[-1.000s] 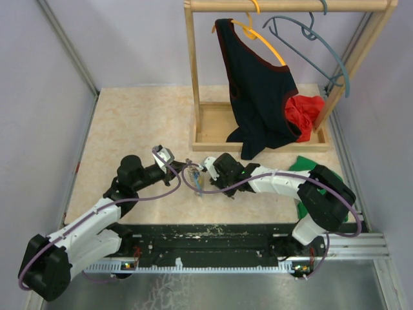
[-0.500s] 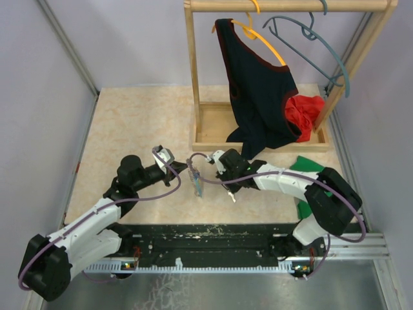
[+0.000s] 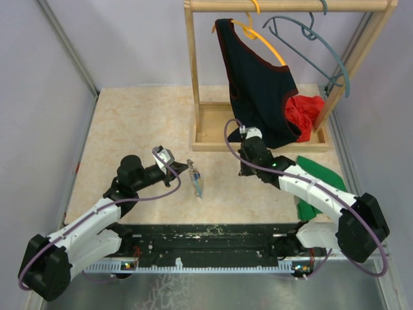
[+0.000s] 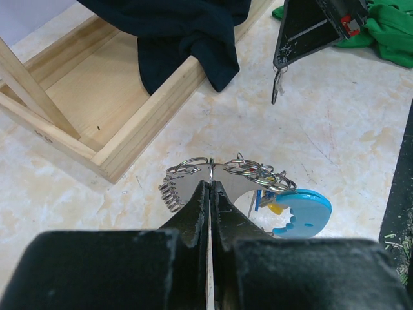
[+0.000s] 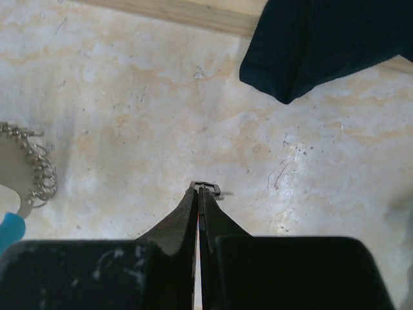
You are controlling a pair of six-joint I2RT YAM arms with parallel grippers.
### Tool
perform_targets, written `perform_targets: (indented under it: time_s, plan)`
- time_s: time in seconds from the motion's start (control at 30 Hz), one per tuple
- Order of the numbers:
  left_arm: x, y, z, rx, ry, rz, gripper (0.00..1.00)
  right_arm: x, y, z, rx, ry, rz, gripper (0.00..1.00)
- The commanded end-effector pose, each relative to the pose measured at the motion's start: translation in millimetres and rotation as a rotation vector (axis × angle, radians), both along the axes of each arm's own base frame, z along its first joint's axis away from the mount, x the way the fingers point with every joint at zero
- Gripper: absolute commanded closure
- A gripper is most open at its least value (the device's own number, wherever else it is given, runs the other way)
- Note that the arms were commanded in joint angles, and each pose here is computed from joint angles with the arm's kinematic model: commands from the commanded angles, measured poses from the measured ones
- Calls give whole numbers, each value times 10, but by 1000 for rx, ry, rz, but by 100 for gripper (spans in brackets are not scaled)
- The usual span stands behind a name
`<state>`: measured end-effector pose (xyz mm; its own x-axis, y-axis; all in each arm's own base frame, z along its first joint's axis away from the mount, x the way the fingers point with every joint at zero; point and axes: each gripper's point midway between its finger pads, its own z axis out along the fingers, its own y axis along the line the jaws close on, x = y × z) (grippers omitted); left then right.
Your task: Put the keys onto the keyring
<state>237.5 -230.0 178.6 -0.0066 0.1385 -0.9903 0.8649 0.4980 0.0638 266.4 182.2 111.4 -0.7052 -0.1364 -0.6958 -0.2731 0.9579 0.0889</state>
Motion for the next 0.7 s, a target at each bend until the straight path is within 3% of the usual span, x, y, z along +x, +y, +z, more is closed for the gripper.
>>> perform_targets:
  time_s: [0.0,0.2,0.47,0.67]
  plan:
    - [-35,-6,2,-7,-2,-19,99,53,-71,12,103,-3,-214,100]
    - [-35,-12,6,-9,0,-22,99,-149,168,-347,268,131,-253,100]
    - [-39,-25,22,-10,-1,-30,99,-380,782,-490,457,256,-185,100]
    - [-47,-17,34,-13,-6,-27,99,-276,674,-464,408,184,-224,100]
